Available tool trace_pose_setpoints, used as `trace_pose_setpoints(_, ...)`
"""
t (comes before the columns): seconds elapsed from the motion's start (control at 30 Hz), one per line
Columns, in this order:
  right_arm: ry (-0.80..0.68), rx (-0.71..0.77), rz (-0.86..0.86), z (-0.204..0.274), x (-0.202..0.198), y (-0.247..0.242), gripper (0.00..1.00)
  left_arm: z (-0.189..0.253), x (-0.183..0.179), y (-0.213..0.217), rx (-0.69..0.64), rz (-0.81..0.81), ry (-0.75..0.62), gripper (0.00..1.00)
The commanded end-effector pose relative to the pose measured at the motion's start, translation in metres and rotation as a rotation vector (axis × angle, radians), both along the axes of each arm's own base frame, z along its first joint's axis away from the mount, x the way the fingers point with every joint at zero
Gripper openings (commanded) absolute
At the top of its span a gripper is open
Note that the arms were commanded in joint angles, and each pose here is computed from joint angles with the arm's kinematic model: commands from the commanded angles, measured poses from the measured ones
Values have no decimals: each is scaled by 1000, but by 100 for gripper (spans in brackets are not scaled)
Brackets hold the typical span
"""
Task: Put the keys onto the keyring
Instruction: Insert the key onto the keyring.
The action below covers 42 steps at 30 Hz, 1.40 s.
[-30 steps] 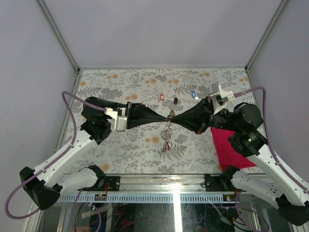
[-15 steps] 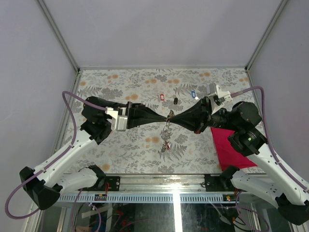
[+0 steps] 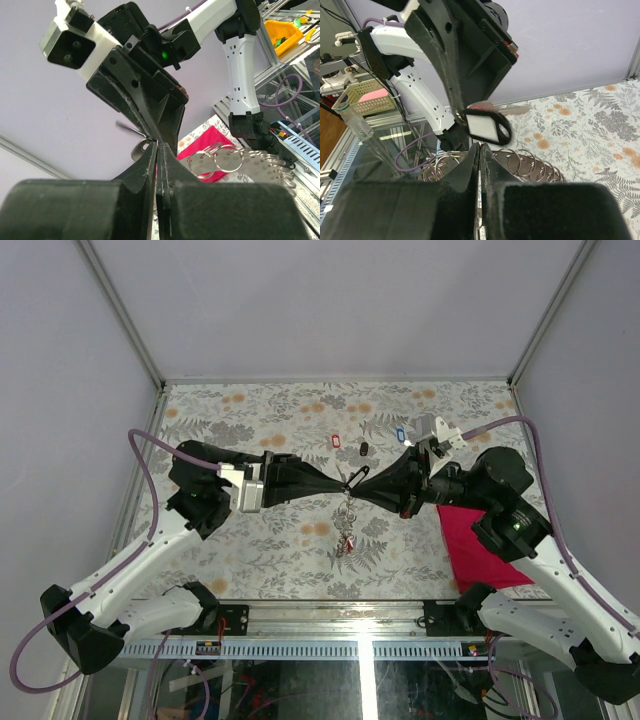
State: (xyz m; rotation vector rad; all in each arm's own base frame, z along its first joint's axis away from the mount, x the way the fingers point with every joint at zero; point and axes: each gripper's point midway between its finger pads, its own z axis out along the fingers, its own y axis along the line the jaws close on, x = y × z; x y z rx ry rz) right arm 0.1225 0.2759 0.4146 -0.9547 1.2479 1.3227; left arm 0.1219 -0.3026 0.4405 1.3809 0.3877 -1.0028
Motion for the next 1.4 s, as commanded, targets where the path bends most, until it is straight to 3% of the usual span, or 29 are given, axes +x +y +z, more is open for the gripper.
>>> trace_pose_setpoints(0.0, -73, 61, -38, 28, 2, -4, 0, 18, -11, 5, -45, -22, -74, 0)
trace_pose_setpoints(0.23, -124, 77, 54, 33, -16, -5, 0, 18, -9, 4, -50, -11, -67, 0)
trace_pose_setpoints(0.5, -139, -37, 265, 14, -45, -4, 0, 21, -5, 4, -63, 18, -51, 0)
trace_pose_setpoints(0.73, -164, 26, 229, 30, -45, -6, 0, 18, -7, 4, -49, 4, -52, 0)
trace_pose_setpoints(1.0, -130, 79, 303, 40, -53, -4, 0, 17, -11, 5, -47, -12, -61, 0)
trace_pose_setpoints(1.37, -71, 76, 264, 32, -39, 3, 0, 21, -16, 11, -81, 1, -77, 0)
